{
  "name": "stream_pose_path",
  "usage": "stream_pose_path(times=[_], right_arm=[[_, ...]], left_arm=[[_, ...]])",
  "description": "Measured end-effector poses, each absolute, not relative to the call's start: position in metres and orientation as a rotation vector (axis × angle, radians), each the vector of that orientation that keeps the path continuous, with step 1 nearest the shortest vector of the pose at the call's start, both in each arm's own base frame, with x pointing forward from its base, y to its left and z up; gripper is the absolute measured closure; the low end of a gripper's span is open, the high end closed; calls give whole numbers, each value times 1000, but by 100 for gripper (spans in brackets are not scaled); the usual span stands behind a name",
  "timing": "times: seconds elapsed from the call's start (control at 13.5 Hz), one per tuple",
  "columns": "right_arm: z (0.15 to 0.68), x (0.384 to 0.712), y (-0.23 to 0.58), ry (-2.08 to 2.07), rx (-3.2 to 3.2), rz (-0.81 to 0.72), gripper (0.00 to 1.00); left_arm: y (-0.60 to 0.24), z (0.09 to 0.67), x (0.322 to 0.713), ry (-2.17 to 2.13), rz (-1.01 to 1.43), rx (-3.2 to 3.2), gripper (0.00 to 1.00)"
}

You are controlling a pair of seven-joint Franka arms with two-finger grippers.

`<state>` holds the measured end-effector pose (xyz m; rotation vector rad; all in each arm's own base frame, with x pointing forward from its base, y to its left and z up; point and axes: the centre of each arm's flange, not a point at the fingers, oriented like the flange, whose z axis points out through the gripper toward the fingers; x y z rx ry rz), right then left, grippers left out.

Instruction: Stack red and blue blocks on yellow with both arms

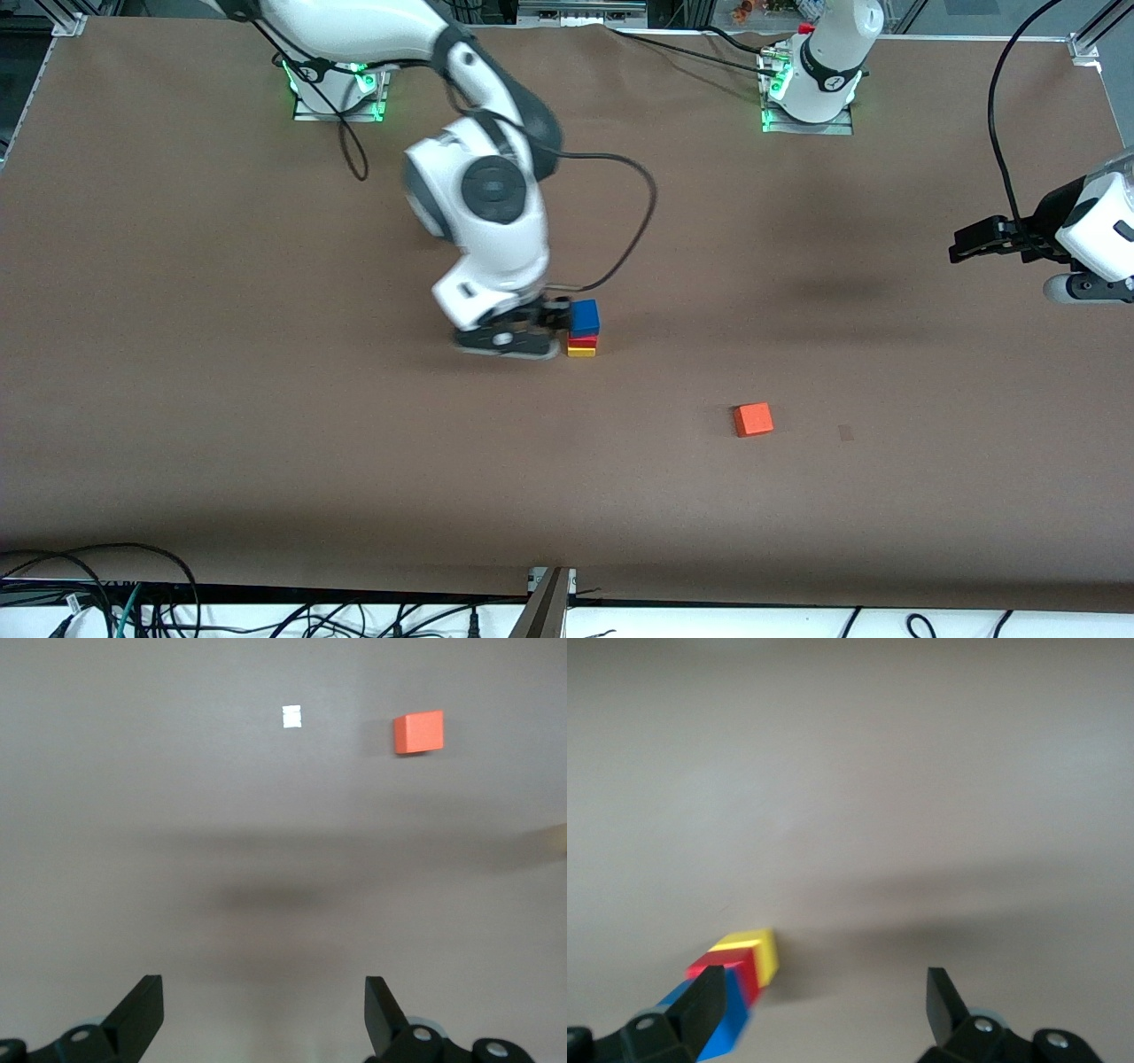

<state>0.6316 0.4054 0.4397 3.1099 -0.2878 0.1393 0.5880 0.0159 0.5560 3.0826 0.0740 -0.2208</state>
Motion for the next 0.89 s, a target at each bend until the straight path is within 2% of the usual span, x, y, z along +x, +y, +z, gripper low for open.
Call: stream_pose_path(times=[0.22, 0.52, 0.66, 0.89], right_arm=[[505, 653, 294, -423, 3077, 30, 0], [549, 659, 169, -458, 3119, -119, 0], [561, 643, 113, -422, 3132, -138, 0], [583, 590, 57, -356, 3148, -161, 0]], left_arm=[[15, 556, 588, 74, -218, 3078, 0], [16, 556, 588, 75, -217, 3078, 0], [16, 556, 589, 75, -216, 3078, 0], [16, 556, 589, 75, -216, 3078, 0]])
